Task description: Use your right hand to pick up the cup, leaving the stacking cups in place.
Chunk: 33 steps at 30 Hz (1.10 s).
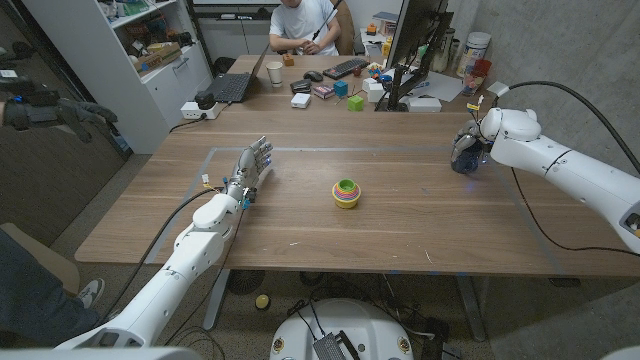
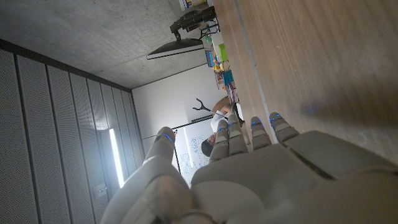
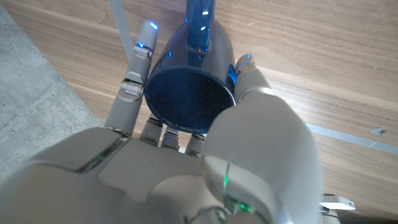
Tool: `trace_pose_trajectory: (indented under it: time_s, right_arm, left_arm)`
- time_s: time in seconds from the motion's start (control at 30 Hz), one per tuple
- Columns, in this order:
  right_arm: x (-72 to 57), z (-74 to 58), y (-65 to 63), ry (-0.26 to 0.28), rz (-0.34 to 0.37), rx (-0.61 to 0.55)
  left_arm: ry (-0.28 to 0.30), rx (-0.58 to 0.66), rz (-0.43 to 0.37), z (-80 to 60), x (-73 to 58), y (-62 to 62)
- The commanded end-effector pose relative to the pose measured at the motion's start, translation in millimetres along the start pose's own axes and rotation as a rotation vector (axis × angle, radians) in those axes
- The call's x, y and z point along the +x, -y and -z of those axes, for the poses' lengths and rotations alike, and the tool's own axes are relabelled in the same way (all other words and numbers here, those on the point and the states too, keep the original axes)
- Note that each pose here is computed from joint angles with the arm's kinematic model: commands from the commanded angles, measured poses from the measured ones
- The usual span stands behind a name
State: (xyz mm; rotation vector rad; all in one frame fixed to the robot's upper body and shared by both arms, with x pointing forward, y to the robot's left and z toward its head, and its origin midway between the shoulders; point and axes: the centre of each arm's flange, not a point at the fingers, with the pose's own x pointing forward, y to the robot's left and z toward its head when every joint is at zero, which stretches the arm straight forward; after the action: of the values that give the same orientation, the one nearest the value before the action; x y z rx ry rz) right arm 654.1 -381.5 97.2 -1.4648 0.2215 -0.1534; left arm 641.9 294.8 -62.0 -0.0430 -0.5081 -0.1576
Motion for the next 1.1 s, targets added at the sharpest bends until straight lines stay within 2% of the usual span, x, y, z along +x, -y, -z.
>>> trace_pose_trajectory:
  time_s: [0.03,0.33,0.57,1.1]
  right_arm:
    - [-1.3,-1.7,-0.6,-0.009,0.018,0.008]
    - [0.5,-3.4,-3.1,-0.007,0.018,0.027]
    - [2.6,-6.0,-5.2,0.017,0.029,0.056]
    - [-0.1,-7.6,-3.4,0.032,0.038,0.091]
  left_arm:
    - [0.006,-0.007,0.001,0.2,-0.9,0.1]
    - [0.010,-0.011,-0.002,0.5,-2.4,-1.2]
    - [0.008,-0.006,-0.005,-0.2,-4.4,-2.4]
    - [0.002,0.015,0.003,-2.3,-6.4,-1.3]
